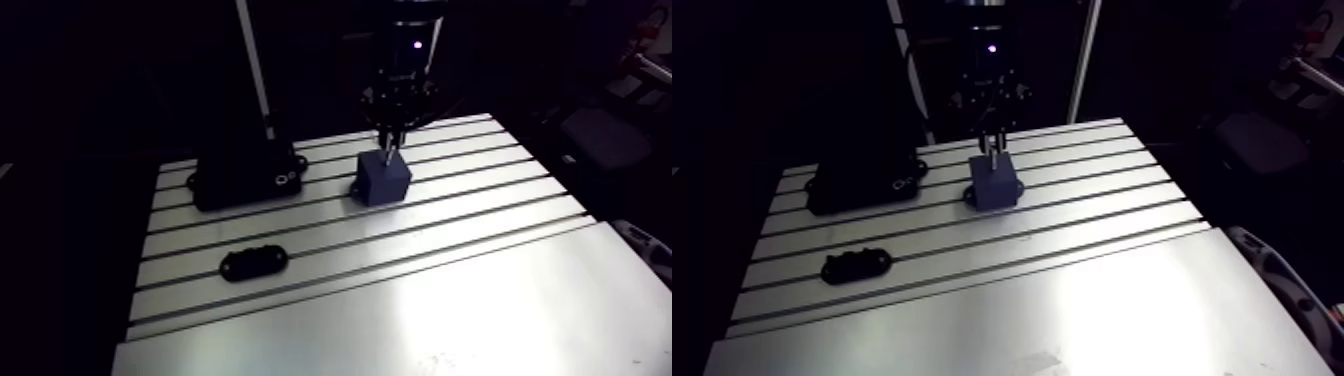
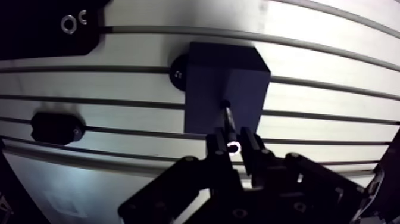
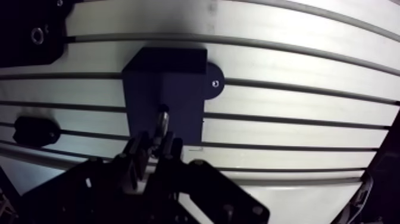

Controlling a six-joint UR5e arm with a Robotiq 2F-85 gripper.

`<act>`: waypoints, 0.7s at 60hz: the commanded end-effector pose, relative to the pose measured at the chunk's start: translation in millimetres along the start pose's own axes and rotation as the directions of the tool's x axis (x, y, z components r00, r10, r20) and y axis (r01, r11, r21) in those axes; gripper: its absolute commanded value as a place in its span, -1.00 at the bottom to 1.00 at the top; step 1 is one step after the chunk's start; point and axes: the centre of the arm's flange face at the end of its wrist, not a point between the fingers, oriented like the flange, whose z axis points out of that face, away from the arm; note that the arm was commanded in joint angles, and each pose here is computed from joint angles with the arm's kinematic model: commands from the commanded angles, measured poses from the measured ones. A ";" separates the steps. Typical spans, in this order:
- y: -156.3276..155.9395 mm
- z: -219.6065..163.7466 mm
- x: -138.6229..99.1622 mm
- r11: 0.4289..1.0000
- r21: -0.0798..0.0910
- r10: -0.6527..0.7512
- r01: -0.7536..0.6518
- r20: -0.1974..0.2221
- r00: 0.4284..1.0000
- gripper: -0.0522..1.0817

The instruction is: Pick up the M10 bolt and insert it into the hole until fully seated.

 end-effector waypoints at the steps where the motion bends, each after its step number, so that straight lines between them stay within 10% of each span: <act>1: 0.4 0.2 0.0 1.000 0.001 0.003 -0.003 0.000 1.000 0.99; 42: 1.5 0.1 4.9 1.000 -0.010 -0.002 0.001 -0.022 1.000 0.99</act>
